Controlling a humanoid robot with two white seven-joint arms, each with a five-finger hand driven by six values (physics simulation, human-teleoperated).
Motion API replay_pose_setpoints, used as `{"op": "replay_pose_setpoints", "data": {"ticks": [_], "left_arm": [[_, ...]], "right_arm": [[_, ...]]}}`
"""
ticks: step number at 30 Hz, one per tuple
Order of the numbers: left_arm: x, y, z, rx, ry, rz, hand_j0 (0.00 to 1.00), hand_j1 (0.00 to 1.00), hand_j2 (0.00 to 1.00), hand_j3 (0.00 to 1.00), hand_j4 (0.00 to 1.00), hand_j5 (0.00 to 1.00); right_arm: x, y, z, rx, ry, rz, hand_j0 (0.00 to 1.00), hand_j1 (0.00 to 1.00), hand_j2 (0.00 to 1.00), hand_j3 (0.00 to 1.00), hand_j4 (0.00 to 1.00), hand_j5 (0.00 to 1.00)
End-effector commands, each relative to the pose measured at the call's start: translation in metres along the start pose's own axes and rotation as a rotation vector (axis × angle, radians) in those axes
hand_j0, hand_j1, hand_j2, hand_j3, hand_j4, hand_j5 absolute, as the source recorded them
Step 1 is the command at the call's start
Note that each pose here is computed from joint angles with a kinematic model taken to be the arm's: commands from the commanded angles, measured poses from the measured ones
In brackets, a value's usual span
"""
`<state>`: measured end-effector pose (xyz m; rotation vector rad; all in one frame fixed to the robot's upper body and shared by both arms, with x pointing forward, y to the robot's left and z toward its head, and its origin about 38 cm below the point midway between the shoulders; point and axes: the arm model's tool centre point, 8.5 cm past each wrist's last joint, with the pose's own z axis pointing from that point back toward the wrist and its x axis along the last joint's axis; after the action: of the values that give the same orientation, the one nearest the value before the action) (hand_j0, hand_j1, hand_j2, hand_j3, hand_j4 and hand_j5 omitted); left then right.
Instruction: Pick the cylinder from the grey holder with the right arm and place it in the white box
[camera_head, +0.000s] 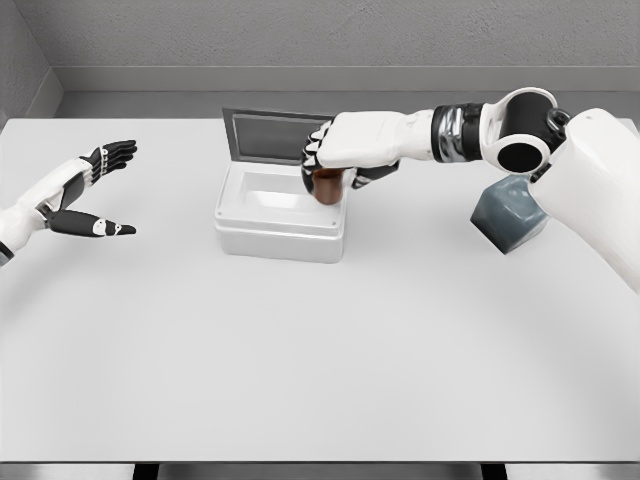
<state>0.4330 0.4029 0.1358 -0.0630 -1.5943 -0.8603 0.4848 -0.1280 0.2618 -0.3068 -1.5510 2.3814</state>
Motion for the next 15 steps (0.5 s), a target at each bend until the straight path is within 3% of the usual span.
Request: {"op": "replay_pose_setpoints", "data": {"ticks": [1,5,12,15], "left_arm": [[0.000,0.001,0.000,0.004,-0.001,0.004,1.00,1.00,1.00,1.00,1.00,1.00],[0.000,0.001,0.000,0.004,-0.001,0.004,1.00,1.00,1.00,1.00,1.00,1.00],[0.000,0.000,0.000,0.003,0.000,0.004,1.00,1.00,1.00,1.00,1.00,1.00],[0.000,0.000,0.000,0.003,0.000,0.004,1.00,1.00,1.00,1.00,1.00,1.00]], "right_arm": [[-0.001,-0.001,0.001,-0.001,0.006,0.003,1.00,1.00,1.00,1.00,1.00,1.00],[-0.001,-0.011,0.004,-0.020,0.006,0.017,1.00,1.00,1.00,1.00,1.00,1.00],[0.007,-0.048,0.024,-0.134,0.005,0.075,1.00,1.00,1.00,1.00,1.00,1.00],[-0.002,-0.052,0.043,-0.155,0.042,0.072,1.00,1.00,1.00,1.00,1.00,1.00]]}}
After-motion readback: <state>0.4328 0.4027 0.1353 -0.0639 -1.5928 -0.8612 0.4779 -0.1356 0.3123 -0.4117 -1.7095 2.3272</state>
